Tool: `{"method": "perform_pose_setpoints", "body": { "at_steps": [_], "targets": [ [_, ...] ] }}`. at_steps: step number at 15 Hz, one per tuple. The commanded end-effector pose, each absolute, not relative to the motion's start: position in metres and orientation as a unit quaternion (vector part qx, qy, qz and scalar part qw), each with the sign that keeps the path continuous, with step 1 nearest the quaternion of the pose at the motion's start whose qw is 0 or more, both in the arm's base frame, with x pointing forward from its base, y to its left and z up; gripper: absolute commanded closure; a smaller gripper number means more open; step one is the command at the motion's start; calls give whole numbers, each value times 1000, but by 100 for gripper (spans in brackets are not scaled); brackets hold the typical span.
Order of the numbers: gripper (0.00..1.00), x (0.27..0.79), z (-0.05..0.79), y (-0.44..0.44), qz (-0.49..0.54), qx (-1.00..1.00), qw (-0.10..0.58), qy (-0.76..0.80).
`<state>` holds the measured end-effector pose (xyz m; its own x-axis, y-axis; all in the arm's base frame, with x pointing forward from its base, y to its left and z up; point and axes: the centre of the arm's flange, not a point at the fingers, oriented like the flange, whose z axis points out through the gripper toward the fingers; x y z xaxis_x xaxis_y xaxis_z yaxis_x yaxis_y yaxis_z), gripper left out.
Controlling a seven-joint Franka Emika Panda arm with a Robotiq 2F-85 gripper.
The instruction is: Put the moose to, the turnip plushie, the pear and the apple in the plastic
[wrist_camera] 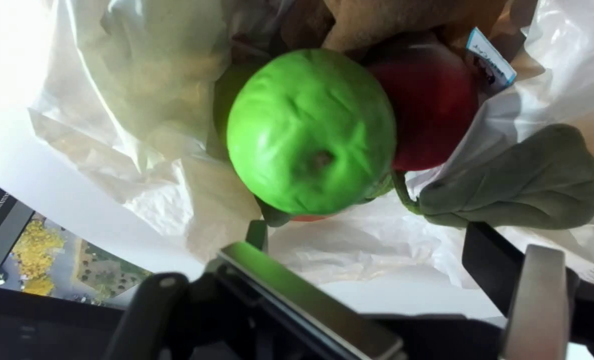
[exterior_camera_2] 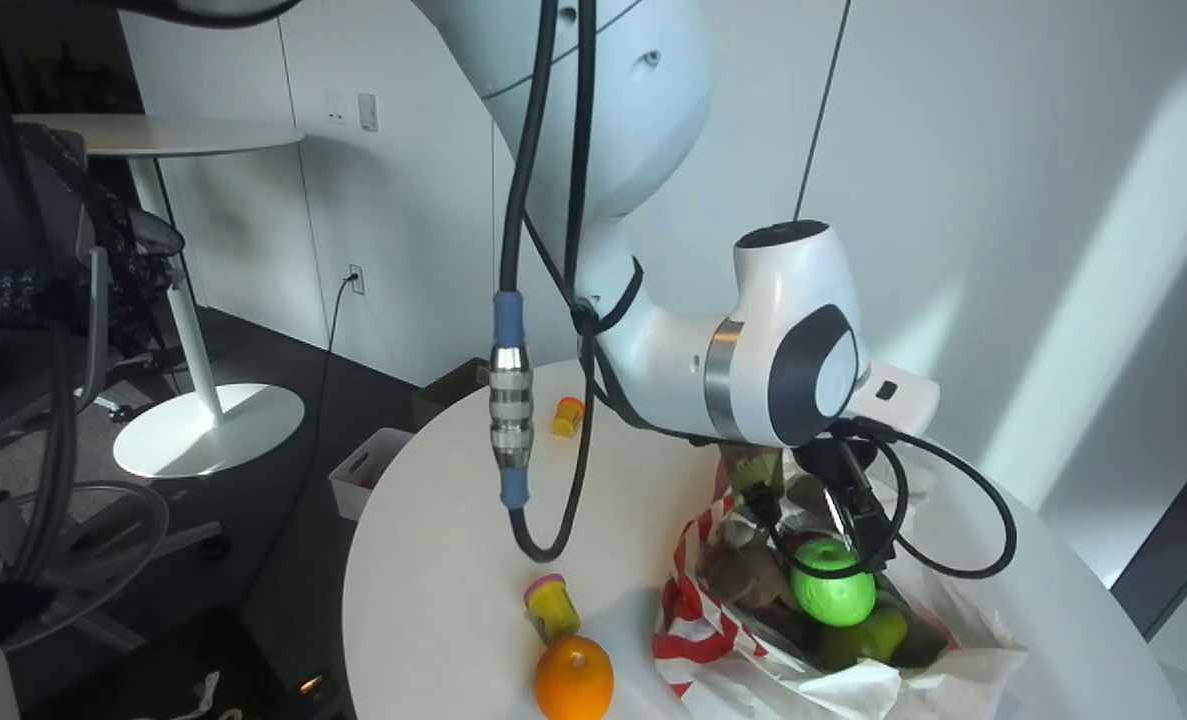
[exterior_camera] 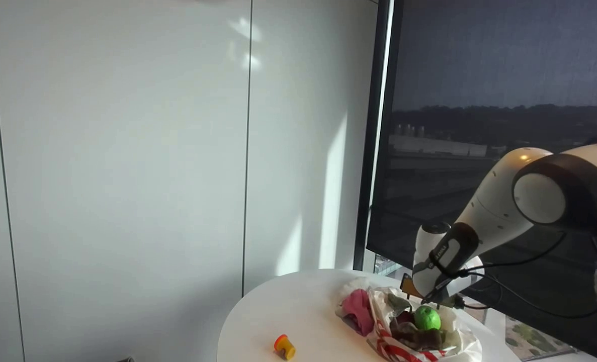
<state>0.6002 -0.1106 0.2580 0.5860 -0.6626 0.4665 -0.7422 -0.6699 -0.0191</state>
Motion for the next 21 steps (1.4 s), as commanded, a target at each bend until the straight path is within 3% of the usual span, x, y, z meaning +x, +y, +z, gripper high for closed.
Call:
{"method": "perform_pose_setpoints", "body": {
  "at_steps": [1, 9, 16, 21],
  "targets": [
    [0, 590, 274, -89, 271, 863, 130, -407],
    [0, 556, 281, -48, 241, 895, 108, -360],
    [0, 524, 269, 7, 211, 954, 102, -189],
    [0, 533, 251, 58, 174, 976, 104, -80]
  ]
}}
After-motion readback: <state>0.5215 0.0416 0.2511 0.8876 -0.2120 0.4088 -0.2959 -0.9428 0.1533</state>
